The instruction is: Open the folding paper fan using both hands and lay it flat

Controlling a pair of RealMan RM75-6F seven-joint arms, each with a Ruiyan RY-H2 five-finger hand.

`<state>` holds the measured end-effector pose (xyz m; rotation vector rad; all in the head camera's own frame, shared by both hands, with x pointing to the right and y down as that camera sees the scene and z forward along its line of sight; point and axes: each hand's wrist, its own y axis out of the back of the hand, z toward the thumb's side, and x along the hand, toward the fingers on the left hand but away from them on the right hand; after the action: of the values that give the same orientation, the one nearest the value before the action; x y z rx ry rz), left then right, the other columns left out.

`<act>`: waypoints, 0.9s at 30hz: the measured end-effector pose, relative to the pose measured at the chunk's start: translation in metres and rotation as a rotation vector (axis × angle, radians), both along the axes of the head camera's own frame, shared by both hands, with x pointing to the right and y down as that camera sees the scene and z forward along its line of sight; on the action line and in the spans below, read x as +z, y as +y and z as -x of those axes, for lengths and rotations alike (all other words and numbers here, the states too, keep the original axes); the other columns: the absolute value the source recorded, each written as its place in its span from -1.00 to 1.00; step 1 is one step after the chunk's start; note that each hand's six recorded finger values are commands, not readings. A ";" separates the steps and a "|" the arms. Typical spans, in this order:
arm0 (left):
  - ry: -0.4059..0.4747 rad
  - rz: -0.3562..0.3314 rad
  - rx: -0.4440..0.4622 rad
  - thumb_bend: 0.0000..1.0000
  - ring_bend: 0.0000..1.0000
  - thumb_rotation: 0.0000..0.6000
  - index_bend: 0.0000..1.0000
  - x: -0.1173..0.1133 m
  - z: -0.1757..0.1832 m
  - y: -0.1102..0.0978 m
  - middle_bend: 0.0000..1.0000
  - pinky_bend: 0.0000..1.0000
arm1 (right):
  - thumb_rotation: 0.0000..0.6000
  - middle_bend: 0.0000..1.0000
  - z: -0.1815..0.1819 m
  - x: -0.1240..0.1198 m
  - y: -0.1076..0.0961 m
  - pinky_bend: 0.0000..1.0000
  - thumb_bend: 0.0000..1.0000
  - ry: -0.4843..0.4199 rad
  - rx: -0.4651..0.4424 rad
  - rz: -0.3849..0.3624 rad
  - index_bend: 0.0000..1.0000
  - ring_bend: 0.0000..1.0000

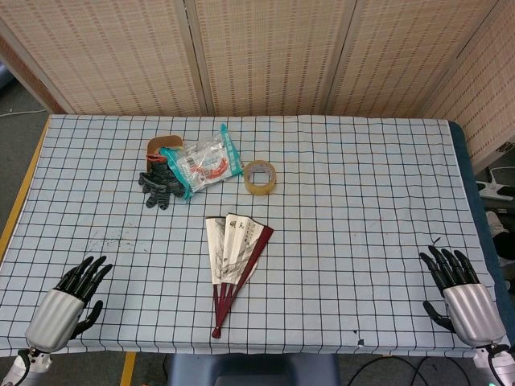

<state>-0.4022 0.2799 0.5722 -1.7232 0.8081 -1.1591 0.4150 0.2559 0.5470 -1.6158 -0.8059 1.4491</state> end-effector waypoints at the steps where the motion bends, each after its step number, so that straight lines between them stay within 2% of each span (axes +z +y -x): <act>1: -0.005 0.009 -0.002 0.04 -1.00 1.00 -1.00 0.002 0.001 0.000 -1.00 -0.60 | 1.00 -1.00 0.000 0.001 0.000 -1.00 -0.59 0.003 -0.001 0.005 -1.00 -1.00; 4: 0.000 0.017 -0.005 0.04 -1.00 1.00 -1.00 0.004 0.000 -0.001 -1.00 -0.61 | 1.00 -1.00 0.002 0.003 -0.001 -1.00 -0.59 0.001 -0.005 0.008 -0.97 -1.00; 7: 0.017 0.019 -0.006 0.06 -1.00 1.00 -1.00 0.003 -0.001 -0.003 -1.00 -0.69 | 1.00 -1.00 0.009 0.005 -0.002 -1.00 -0.59 -0.020 -0.029 -0.010 -0.82 -1.00; 10: 0.028 0.029 -0.006 0.07 -1.00 1.00 -1.00 0.005 -0.002 -0.003 -1.00 -0.71 | 1.00 -1.00 0.025 0.010 -0.005 -1.00 -0.59 -0.059 -0.093 -0.037 -0.76 -1.00; 14: 0.028 0.052 -0.007 0.07 -1.00 1.00 -1.00 0.010 0.000 -0.006 -1.00 -0.71 | 1.00 -1.00 0.068 0.021 -0.023 -1.00 -0.59 -0.139 -0.231 -0.089 -0.61 -1.00; 17: 0.028 0.061 -0.010 0.07 -1.00 1.00 -1.00 0.010 0.001 -0.006 -1.00 -0.71 | 1.00 -1.00 0.101 0.034 -0.037 -1.00 -0.59 -0.162 -0.325 -0.099 -0.46 -1.00; 23: 0.020 0.067 -0.020 0.07 -1.00 1.00 -1.00 0.011 0.005 -0.007 -1.00 -0.71 | 1.00 -1.00 0.175 0.072 -0.058 -1.00 -0.59 -0.187 -0.500 -0.049 -0.38 -1.00; 27: 0.007 0.069 -0.026 0.07 -1.00 1.00 -1.00 0.014 0.006 -0.008 -1.00 -0.71 | 1.00 -1.00 0.225 0.096 -0.063 -1.00 -0.59 -0.209 -0.577 -0.032 -0.36 -1.00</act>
<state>-0.4085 0.2722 0.5866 -1.7793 0.8057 -1.2120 0.1900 0.1931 0.6426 -1.8016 -0.4140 0.8656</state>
